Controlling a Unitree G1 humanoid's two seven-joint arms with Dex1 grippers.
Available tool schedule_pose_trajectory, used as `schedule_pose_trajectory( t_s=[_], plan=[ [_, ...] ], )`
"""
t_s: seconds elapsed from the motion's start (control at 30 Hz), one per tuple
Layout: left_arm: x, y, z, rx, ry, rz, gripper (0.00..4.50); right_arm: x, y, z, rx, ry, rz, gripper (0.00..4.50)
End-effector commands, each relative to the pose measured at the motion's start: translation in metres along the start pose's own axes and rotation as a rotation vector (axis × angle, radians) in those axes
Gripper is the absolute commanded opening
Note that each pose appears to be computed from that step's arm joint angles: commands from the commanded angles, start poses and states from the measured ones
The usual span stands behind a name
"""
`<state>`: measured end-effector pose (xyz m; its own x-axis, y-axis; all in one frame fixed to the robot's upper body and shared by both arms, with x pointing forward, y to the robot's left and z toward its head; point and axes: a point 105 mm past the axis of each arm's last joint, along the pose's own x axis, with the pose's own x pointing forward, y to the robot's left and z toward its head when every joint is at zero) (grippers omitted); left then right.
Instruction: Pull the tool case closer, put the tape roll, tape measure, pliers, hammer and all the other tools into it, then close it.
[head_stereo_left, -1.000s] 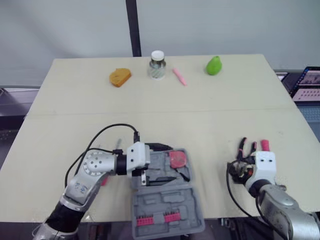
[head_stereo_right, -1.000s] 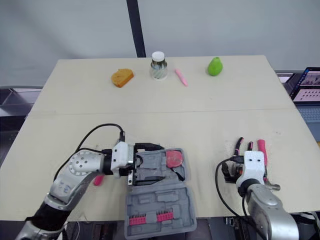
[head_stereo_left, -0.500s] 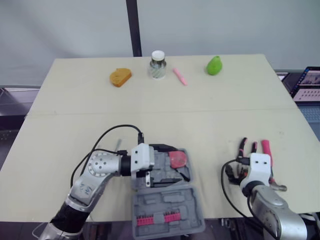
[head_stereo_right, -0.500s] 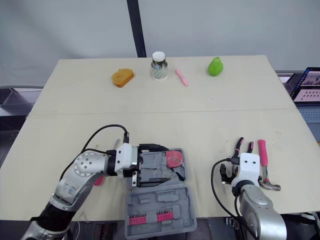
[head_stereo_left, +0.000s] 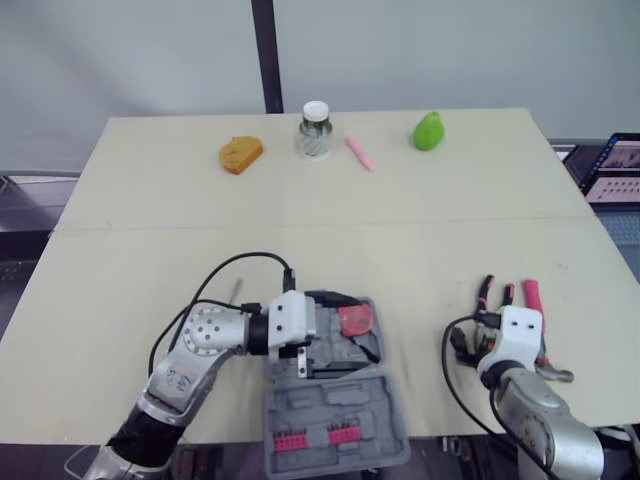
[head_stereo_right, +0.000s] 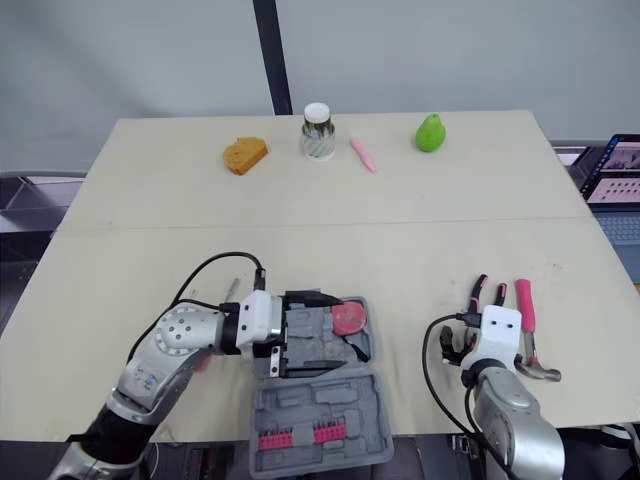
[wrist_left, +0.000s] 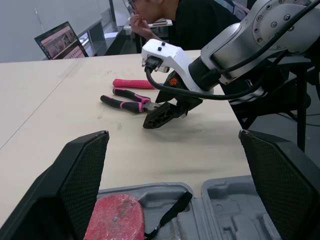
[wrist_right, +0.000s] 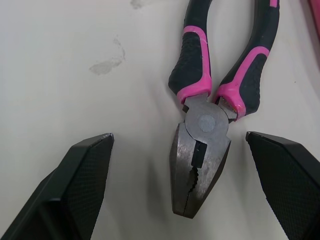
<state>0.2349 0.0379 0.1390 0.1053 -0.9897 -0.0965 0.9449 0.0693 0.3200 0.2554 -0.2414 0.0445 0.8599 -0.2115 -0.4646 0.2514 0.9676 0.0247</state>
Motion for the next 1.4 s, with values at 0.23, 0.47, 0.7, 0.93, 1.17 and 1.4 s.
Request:
schedule_pose_trajectory(
  t_s=[0.23, 0.47, 0.7, 0.93, 1.17, 1.4],
  plan=[
    [0.003, 0.001, 0.006, 0.030, -0.024, 0.006, 4.50, 0.006, -0.011, 0.002, 0.029, -0.023, -0.070, 4.48],
    [0.004, 0.002, 0.007, 0.032, -0.030, 0.006, 4.50, 0.007, -0.014, 0.001, 0.028, -0.025, -0.084, 3.15],
    [0.005, 0.002, 0.008, 0.030, -0.036, 0.002, 4.50, 0.006, -0.018, 0.001, 0.026, -0.025, -0.099, 0.96],
    [0.004, 0.004, 0.006, 0.025, -0.032, 0.012, 4.50, 0.006, -0.015, 0.016, -0.024, -0.072, -0.036, 0.96],
    [-0.024, 0.016, -0.001, 0.015, 0.011, 0.139, 4.50, -0.003, 0.011, 0.071, -0.234, -0.200, 0.294, 0.96],
    [-0.071, 0.012, -0.008, -0.013, 0.093, 0.318, 4.50, -0.021, 0.064, 0.111, -0.564, -0.228, 0.777, 0.96]
  ],
)
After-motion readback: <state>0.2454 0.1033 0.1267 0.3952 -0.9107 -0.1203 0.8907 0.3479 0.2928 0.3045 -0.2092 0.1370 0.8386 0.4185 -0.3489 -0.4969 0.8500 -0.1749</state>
